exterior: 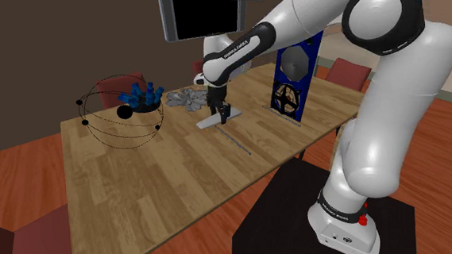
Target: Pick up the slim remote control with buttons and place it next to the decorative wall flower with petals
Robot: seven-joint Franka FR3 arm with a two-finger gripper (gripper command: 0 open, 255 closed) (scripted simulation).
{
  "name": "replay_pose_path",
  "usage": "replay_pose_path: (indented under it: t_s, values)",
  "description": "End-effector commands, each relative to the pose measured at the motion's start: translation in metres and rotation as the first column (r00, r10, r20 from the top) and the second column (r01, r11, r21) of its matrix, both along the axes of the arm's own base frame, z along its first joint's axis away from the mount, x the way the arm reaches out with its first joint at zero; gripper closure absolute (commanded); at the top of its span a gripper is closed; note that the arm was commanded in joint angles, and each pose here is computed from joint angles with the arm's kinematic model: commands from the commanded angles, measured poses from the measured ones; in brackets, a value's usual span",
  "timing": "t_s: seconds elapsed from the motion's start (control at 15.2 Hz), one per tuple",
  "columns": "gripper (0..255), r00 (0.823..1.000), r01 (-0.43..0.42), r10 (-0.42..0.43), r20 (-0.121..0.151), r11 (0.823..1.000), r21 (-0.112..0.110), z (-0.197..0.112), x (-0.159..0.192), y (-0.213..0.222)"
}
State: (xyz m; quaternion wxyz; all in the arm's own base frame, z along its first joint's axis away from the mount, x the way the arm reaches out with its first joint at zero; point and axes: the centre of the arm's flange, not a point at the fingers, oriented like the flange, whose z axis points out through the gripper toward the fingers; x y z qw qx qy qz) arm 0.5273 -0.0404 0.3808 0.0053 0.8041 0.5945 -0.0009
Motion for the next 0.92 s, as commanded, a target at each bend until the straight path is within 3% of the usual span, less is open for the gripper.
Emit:
replay_pose_path:
  t_s: [0.0, 0.86]
  values:
    - [255, 1.0, -0.002, 0.002, 0.0, 1.0, 0.0, 0.001, 0.008, -0.025]
    - [255, 1.0, -0.002, 0.002, 0.0, 1.0, 0.0, 0.001, 0.067, -0.186]
